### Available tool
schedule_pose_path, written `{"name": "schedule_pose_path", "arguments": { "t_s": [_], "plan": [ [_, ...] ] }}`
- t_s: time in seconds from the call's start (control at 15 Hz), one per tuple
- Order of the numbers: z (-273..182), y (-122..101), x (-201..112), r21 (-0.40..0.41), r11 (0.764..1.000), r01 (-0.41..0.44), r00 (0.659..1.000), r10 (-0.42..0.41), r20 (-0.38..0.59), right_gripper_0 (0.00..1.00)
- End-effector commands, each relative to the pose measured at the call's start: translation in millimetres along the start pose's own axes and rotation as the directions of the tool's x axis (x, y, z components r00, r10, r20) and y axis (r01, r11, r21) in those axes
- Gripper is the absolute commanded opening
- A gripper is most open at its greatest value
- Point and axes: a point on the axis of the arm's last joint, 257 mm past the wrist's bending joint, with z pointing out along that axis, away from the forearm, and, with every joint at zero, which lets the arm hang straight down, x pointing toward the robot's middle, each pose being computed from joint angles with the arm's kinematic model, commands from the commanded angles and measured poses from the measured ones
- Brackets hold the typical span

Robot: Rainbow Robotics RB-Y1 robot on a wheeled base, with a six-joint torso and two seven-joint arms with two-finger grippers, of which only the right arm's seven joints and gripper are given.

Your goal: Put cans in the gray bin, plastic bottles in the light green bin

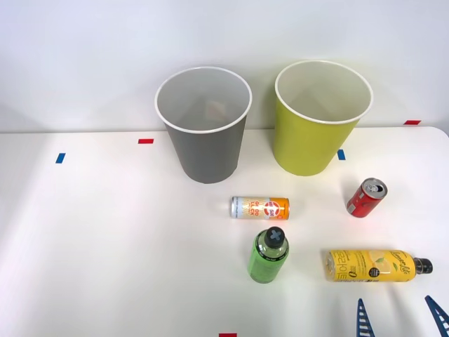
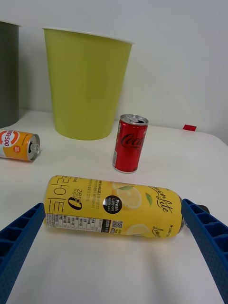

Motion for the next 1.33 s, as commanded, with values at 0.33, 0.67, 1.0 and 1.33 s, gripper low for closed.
{"name": "schedule_pose_path", "arguments": {
  "t_s": [0.33,0.67,1.0,1.33],
  "plan": [
    [0.0,0.0,0.0,0.0,1.0,0.0,1.0,0.0,0.0,1.0],
    [0.0,0.0,0.0,0.0,1.0,0.0,1.0,0.0,0.0,1.0],
    [0.0,0.0,0.0,0.0,1.0,0.0,1.0,0.0,0.0,1.0],
    [0.0,0.0,0.0,0.0,1.0,0.0,1.0,0.0,0.0,1.0]
  ]
}}
